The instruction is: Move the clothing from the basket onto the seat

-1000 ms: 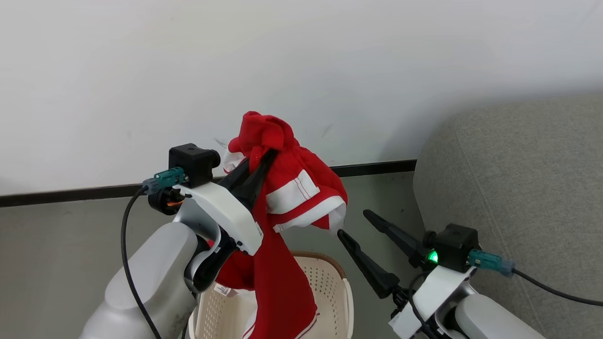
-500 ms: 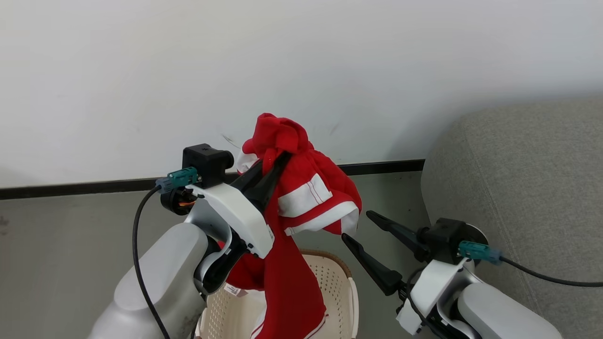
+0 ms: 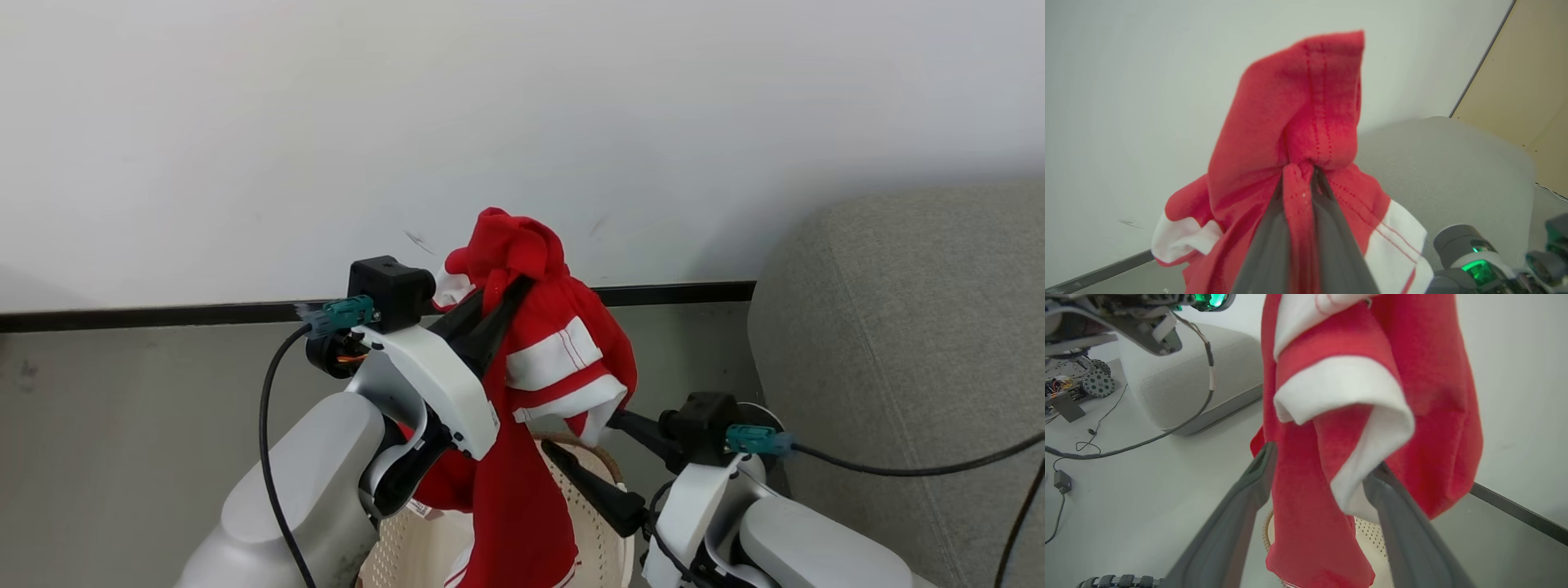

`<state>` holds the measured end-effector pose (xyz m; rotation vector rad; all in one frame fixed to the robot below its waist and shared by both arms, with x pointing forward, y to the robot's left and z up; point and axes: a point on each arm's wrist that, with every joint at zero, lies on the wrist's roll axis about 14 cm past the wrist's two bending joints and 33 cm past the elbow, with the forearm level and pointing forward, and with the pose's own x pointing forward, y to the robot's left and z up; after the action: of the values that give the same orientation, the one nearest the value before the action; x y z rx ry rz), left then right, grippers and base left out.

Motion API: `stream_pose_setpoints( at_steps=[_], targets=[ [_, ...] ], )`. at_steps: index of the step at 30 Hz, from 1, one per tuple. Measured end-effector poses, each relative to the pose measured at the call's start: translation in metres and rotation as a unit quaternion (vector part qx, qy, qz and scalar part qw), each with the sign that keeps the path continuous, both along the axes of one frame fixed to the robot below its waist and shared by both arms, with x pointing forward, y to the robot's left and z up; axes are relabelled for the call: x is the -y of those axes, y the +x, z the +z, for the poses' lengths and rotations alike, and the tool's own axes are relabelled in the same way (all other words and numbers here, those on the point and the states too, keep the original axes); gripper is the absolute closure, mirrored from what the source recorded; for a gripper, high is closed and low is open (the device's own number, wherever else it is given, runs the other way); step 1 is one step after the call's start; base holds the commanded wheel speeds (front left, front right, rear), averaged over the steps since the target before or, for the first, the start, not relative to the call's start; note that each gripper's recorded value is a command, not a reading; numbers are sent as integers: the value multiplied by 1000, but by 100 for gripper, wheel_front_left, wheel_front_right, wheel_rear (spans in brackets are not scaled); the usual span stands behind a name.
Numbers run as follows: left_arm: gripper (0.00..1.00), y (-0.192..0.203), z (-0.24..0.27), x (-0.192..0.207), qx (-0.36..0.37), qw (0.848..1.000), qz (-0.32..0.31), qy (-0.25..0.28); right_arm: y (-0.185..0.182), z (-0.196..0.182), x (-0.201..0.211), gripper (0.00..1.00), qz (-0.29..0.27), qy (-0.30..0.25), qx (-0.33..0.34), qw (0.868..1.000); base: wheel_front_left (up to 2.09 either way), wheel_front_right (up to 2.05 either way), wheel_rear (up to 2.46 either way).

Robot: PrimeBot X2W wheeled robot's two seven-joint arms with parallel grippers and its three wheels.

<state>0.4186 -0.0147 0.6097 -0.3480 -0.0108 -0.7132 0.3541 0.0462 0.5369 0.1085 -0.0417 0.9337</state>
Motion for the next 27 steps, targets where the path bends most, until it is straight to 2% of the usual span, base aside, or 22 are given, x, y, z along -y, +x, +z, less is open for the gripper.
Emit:
stream_pose_setpoints(
  at_steps=[10,26,27],
  targets=[
    [100,0,-1,1,-4,1000,-4,8,-7,2,-44,0,48,16,-24,998,0,0,0],
    [100,-2,-2,10,-6,1000,-18,8,18,-24,-49,0,33,-24,-50,998,0,0,0],
    [100,-2,-3,10,-7,1000,-18,8,17,-25,-51,67,35,-27,-51,998,0,0,0]
  ],
)
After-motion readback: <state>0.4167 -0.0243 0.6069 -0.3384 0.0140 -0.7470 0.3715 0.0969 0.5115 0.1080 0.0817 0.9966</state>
